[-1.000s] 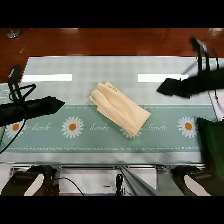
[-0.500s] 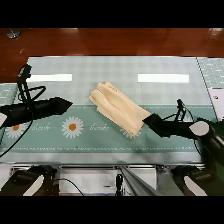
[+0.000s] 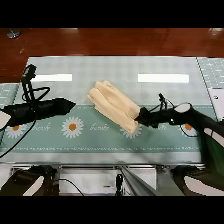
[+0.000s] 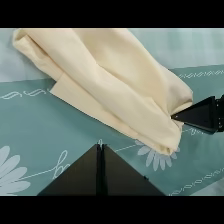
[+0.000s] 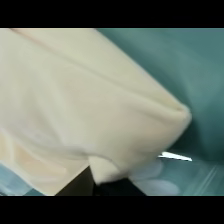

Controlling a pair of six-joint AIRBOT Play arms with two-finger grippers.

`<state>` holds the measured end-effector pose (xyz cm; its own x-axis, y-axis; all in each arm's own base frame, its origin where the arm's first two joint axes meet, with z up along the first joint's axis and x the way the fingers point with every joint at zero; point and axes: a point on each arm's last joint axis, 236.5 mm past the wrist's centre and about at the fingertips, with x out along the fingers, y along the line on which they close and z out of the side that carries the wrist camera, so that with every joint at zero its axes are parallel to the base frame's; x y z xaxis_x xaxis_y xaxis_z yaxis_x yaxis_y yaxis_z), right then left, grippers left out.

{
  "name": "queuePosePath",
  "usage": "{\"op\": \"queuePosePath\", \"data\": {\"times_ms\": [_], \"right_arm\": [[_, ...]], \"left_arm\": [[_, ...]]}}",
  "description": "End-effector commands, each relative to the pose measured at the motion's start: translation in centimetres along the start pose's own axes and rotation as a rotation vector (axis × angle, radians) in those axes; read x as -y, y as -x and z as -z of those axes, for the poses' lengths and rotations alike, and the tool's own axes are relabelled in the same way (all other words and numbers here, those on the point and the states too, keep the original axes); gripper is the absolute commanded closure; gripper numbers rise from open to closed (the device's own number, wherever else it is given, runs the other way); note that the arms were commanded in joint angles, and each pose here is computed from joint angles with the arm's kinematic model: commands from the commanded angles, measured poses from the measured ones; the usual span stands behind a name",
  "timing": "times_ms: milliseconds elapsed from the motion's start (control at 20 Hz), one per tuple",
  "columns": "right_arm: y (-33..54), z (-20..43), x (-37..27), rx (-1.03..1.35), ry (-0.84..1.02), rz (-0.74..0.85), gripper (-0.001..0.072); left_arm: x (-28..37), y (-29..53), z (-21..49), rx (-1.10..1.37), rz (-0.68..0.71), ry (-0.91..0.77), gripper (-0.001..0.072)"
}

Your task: Fold the shirts.

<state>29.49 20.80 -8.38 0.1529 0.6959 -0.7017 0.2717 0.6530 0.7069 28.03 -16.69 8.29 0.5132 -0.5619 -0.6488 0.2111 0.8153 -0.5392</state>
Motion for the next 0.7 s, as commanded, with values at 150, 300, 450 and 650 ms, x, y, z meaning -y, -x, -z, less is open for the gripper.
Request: {"op": "queuePosePath", "data": {"times_ms": [150, 300, 450, 650], "right_arm": [[8.8, -6.7, -15.5, 0.045, 0.517, -0.053, 0.0696], [17.4, -10.4, -19.3, 0.219, 0.65, 0.121, 0.0695], [26.2, -12.2, -19.7, 0.348, 0.623, 0.2, 0.0695], [34.3, -11.2, -13.1, 0.327, 0.423, 0.305, 0.0696]], "left_arm": [[0.0, 0.0, 0.0, -0.001, 0.0, -0.002, 0.0679], [0.0, 0.0, 0.0, -0.002, 0.0, -0.002, 0.0679], [0.0, 0.0, 0.1, -0.004, 0.0, -0.002, 0.0679], [0.1, 0.0, 0.1, -0.004, 0.003, 0.001, 0.0679]]}}
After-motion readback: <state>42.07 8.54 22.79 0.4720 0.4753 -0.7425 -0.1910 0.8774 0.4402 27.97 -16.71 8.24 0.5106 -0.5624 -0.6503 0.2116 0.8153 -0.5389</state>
